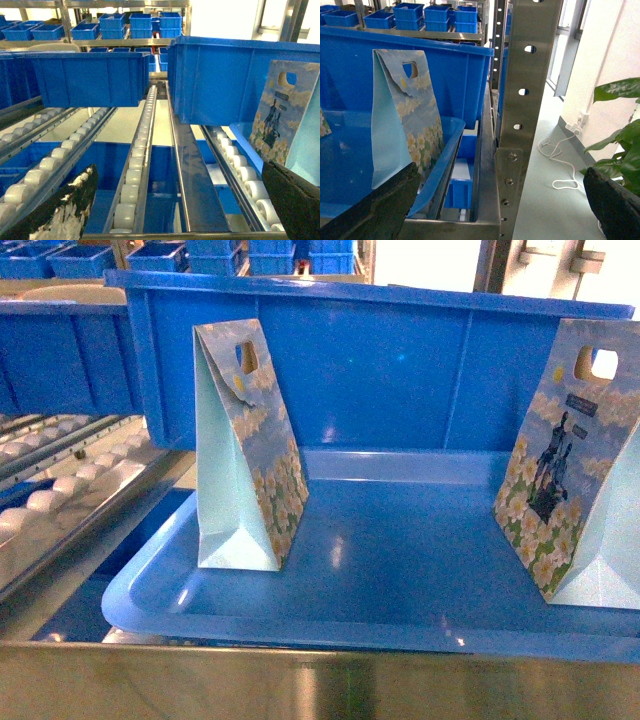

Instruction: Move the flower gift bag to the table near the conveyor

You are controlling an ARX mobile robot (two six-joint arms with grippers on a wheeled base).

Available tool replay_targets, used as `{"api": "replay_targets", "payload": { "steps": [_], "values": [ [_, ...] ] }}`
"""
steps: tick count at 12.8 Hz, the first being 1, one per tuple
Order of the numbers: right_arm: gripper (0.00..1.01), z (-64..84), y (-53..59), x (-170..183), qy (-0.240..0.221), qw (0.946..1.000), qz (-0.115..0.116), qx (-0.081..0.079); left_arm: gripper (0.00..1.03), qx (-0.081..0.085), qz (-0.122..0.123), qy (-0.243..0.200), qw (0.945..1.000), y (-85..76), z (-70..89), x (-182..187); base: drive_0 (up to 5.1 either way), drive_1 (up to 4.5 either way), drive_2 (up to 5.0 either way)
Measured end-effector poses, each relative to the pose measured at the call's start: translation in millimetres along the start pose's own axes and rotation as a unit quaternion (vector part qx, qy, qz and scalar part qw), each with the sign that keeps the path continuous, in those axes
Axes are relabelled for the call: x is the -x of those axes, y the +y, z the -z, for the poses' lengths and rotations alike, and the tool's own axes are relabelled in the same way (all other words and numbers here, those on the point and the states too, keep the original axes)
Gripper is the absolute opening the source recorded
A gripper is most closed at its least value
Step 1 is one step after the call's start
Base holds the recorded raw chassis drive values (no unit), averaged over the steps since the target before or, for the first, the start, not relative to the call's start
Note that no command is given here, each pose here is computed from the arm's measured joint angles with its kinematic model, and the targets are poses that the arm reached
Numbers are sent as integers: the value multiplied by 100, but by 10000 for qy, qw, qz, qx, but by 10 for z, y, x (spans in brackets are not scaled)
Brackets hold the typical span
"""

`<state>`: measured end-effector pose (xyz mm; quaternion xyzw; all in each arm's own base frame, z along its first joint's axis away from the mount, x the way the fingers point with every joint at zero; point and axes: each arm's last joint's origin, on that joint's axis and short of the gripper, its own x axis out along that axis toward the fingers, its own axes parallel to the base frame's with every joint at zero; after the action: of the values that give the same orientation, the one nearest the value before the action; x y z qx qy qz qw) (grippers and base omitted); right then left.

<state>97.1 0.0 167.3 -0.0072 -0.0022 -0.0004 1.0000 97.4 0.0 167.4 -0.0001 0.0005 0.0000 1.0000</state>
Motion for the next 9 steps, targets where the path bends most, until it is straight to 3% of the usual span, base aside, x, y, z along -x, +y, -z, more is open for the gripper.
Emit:
{"api": "replay_targets", "payload": {
  "steps": [9],
  "values": [
    [98,0,0,0,0,10000,-2,0,98,0,0,-2,10000,0,0,0,0,0,0]
  ]
}}
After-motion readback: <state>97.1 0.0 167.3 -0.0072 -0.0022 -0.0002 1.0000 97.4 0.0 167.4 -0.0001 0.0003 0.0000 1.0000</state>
